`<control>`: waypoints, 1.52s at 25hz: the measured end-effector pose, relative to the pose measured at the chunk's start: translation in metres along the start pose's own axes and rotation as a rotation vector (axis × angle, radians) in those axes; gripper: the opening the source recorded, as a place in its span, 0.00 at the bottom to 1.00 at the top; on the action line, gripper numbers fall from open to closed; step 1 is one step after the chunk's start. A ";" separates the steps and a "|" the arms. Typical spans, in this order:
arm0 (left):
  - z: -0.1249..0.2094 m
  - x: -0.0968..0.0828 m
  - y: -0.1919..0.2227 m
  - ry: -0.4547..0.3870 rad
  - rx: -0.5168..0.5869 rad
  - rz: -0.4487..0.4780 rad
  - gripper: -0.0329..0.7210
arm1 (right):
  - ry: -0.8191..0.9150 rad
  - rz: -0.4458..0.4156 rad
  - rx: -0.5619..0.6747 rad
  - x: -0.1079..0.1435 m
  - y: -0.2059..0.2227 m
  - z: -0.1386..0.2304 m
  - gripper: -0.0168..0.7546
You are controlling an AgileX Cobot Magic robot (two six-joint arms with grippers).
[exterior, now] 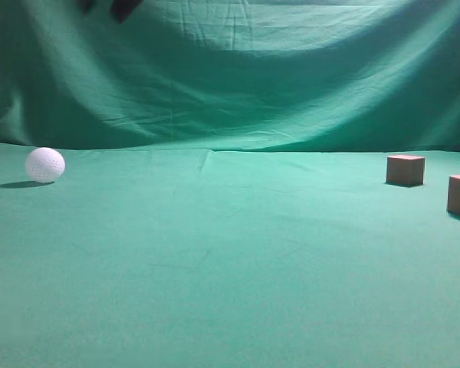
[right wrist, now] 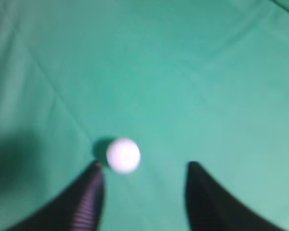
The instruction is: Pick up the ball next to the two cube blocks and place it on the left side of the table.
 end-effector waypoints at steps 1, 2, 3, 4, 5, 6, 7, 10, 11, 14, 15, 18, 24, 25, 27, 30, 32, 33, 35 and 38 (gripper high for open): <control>0.000 0.000 0.000 0.000 0.000 0.000 0.04 | 0.001 0.026 0.033 -0.003 -0.018 0.001 0.19; 0.000 0.000 0.000 0.000 0.000 0.000 0.04 | 0.001 0.047 0.056 -0.004 -0.033 0.002 0.13; 0.000 0.000 0.000 0.000 0.000 0.000 0.04 | 0.004 0.072 0.054 -0.005 -0.052 0.000 0.09; 0.000 0.000 0.000 0.000 0.000 0.000 0.04 | 0.011 0.095 0.042 -0.005 -0.067 -0.002 0.06; 0.000 0.000 0.000 0.000 0.000 0.000 0.04 | 0.011 0.095 0.042 -0.005 -0.067 -0.002 0.06; 0.000 0.000 0.000 0.000 0.000 0.000 0.04 | 0.045 0.156 -0.010 -0.004 -0.106 -0.009 0.02; 0.000 0.000 0.000 0.000 0.000 0.000 0.04 | 0.062 0.180 -0.043 -0.003 -0.127 -0.012 0.02; 0.000 0.000 0.000 0.000 0.000 0.000 0.04 | 0.076 0.220 -0.129 0.005 -0.188 -0.011 0.02; 0.000 0.000 0.000 0.000 0.000 0.000 0.04 | 0.077 0.223 -0.149 0.009 -0.207 -0.007 0.02; 0.000 0.000 0.000 0.000 0.000 0.000 0.04 | 0.081 0.228 -0.160 0.022 -0.251 0.017 0.02; 0.000 0.000 0.000 0.000 0.000 0.000 0.04 | 0.092 0.228 -0.150 0.026 -0.261 0.028 0.02; 0.000 0.000 0.000 0.000 0.000 0.000 0.04 | 0.112 0.221 -0.080 0.036 -0.274 0.069 0.02; 0.000 0.000 0.000 0.000 0.000 0.000 0.04 | 0.177 0.221 -0.141 0.054 -0.277 0.152 0.02; 0.000 0.000 0.000 0.000 0.000 0.000 0.04 | 0.191 0.218 -0.156 0.058 -0.278 0.167 0.02; 0.000 0.000 0.000 0.000 0.000 0.000 0.04 | 0.196 0.218 -0.175 0.064 -0.281 0.193 0.02; 0.000 0.000 0.000 0.000 0.000 0.000 0.04 | 0.191 0.221 -0.203 0.072 -0.286 0.228 0.02; 0.000 0.000 0.000 0.000 0.000 0.000 0.04 | 0.185 0.230 -0.211 0.075 -0.284 0.248 0.02; 0.000 0.000 0.000 0.000 0.000 0.000 0.04 | 0.182 0.233 -0.222 0.076 -0.283 0.257 0.02; 0.000 0.000 0.000 0.000 0.000 0.000 0.04 | 0.174 0.242 -0.252 0.079 -0.282 0.271 0.02; 0.000 0.000 0.000 0.000 0.000 0.000 0.04 | 0.149 0.272 -0.309 0.080 -0.282 0.290 0.02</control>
Point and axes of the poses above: a point on each arm's last joint axis where the gripper is mounted, y pointing out along that axis toward the gripper, x along the wrist's bending axis when the last joint is at zero, z = x × y, the point moved 2 cm from there along y, pointing out along that axis toward the gripper, and after that the axes turned 5 degrees about -y, right-handed, at the moved point
